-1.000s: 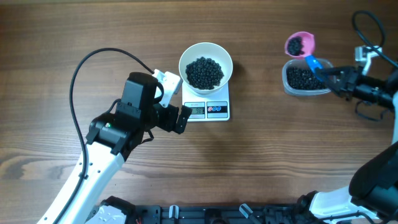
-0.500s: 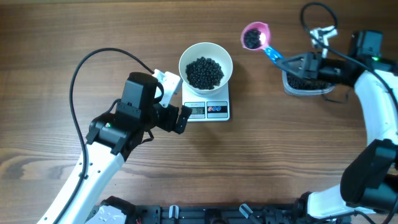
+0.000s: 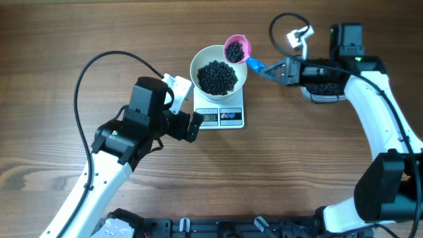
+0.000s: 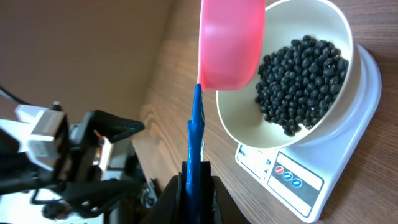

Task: Scoop item into bowl and weigh 150g on scale
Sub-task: 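Lift the filled scoop with the right gripper over the white bowl, then tilt the scoop with the right gripper to pour beans into the bowl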

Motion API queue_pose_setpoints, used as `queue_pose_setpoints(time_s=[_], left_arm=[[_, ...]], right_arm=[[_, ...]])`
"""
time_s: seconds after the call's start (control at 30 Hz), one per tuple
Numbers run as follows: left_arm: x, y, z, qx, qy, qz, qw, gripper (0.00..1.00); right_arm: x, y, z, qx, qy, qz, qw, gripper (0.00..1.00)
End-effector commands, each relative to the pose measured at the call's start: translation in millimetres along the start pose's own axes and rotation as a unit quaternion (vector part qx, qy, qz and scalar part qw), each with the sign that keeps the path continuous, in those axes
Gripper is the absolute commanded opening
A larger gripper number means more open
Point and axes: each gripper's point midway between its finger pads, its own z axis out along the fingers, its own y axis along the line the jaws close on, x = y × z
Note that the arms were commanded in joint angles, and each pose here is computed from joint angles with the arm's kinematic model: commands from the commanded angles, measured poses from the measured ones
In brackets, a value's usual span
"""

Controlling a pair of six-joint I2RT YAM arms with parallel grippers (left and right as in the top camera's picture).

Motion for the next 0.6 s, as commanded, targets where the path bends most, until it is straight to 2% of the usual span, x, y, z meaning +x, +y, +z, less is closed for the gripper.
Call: queue_pose_setpoints(time_s=[0.0, 0.57], left_arm=[[2.4, -4.1, 2.3, 0.01, 0.004, 0.002, 1.0, 1.0], [2.3, -4.1, 2.3, 0.01, 0.003, 0.002, 1.0, 1.0]], right_arm=[[2.0, -7.0, 13.9, 0.032, 0.011, -0.013, 0.999, 0.04], [-6.4, -10.8, 27.2, 0.068, 0.003, -0.059, 0.996, 0.04]])
